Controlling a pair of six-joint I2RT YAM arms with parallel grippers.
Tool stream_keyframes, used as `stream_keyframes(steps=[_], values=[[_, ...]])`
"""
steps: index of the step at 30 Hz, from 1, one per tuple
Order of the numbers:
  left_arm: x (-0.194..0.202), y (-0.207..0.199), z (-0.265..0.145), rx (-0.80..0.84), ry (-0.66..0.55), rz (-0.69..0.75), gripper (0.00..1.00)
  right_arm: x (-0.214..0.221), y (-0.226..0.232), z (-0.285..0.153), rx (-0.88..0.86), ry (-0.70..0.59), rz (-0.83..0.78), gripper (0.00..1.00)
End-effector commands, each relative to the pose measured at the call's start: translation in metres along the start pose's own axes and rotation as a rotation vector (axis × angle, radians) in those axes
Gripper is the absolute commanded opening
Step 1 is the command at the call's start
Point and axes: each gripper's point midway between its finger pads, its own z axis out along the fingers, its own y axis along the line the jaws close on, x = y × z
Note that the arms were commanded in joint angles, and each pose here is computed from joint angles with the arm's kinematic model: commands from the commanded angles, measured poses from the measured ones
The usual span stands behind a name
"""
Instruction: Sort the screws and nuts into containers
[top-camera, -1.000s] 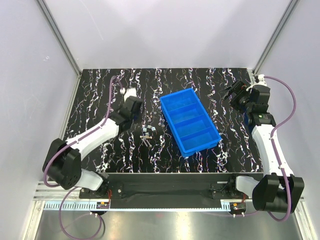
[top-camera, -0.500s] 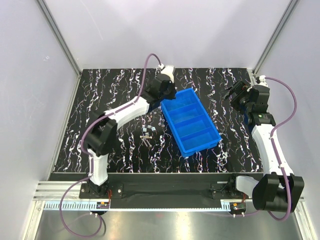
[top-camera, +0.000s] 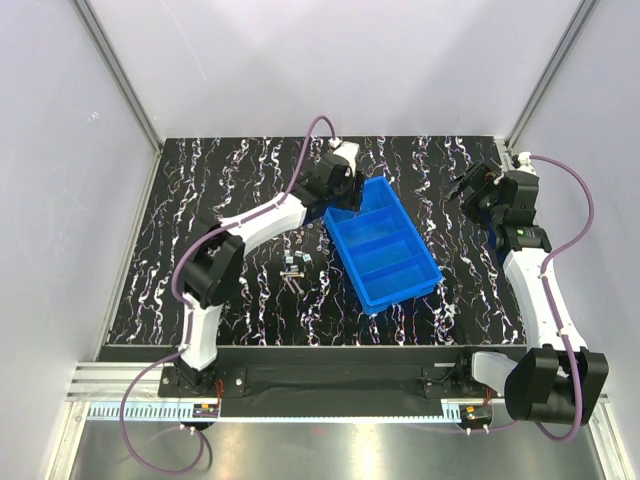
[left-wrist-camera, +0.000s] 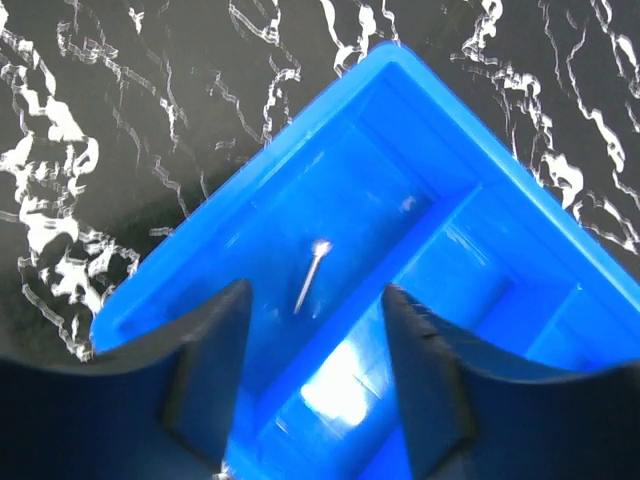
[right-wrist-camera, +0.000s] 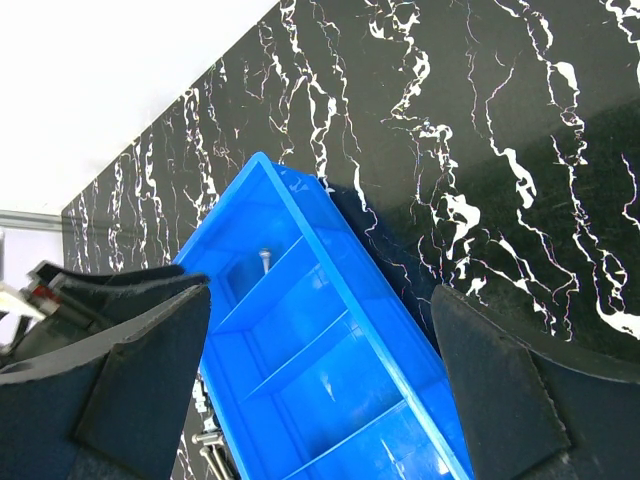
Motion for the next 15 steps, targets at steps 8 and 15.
stream_keyframes(steps=[8,15], values=[[0.0,0.035,-0.149,-0.157,-0.042,-0.148,0.66,-0.013,0.016,-0.009,-0.051,-0.034,-0.029,1.0],[0.127,0.085,-0.189,-0.374,0.136,-0.375,0.62,-0.007,0.018,-0.003,-0.075,-0.016,-0.007,1.0]])
